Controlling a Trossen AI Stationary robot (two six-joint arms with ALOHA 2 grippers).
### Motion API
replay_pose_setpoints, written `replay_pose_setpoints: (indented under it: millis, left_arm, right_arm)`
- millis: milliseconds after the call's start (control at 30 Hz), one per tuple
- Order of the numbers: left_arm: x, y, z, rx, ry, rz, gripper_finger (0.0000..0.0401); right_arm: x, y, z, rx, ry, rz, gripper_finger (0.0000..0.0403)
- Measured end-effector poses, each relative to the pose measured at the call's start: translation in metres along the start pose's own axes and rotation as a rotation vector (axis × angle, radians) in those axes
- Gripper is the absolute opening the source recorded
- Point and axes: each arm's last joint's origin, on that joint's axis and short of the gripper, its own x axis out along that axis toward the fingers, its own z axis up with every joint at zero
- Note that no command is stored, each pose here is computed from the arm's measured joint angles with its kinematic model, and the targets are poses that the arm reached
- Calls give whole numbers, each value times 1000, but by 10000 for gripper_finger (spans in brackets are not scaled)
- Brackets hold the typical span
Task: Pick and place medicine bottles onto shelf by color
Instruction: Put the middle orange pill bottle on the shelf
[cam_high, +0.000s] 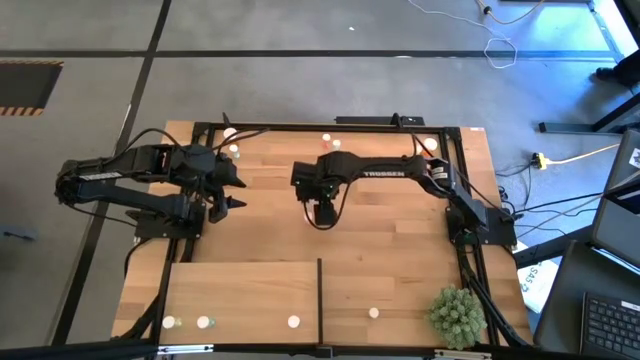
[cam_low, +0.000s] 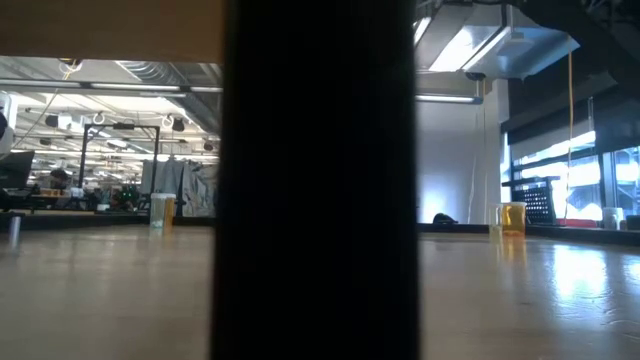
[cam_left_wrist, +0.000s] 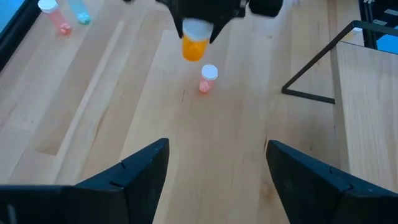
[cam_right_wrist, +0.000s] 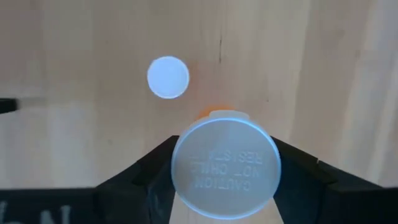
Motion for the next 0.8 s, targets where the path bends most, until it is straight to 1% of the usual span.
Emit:
replay_pose_setpoints:
  millis: [167, 333, 433, 533, 667, 800]
  left_arm:
    - [0, 0, 0, 0, 0, 0, 264]
    - [0, 0, 0, 1, 0, 0, 264]
    - [0, 1, 0, 17, -5, 26, 264]
    - [0, 2, 0, 25, -11, 55, 264]
    - [0, 2, 1, 26, -16, 73, 264]
    - [0, 2, 1, 31, -19, 76, 264]
  right_arm:
    - [-37, 1, 8, 3, -53, -8, 205]
    - [-75, 2, 11, 20, -104, -13, 210]
    - [-85, 7, 10, 8, -143, -16, 215]
    - [-91, 15, 11, -9, -155, -11, 210]
    - [-92, 26, 15, -41, -184, -8, 206]
    - [-91, 37, 15, -87, -180, -2, 215]
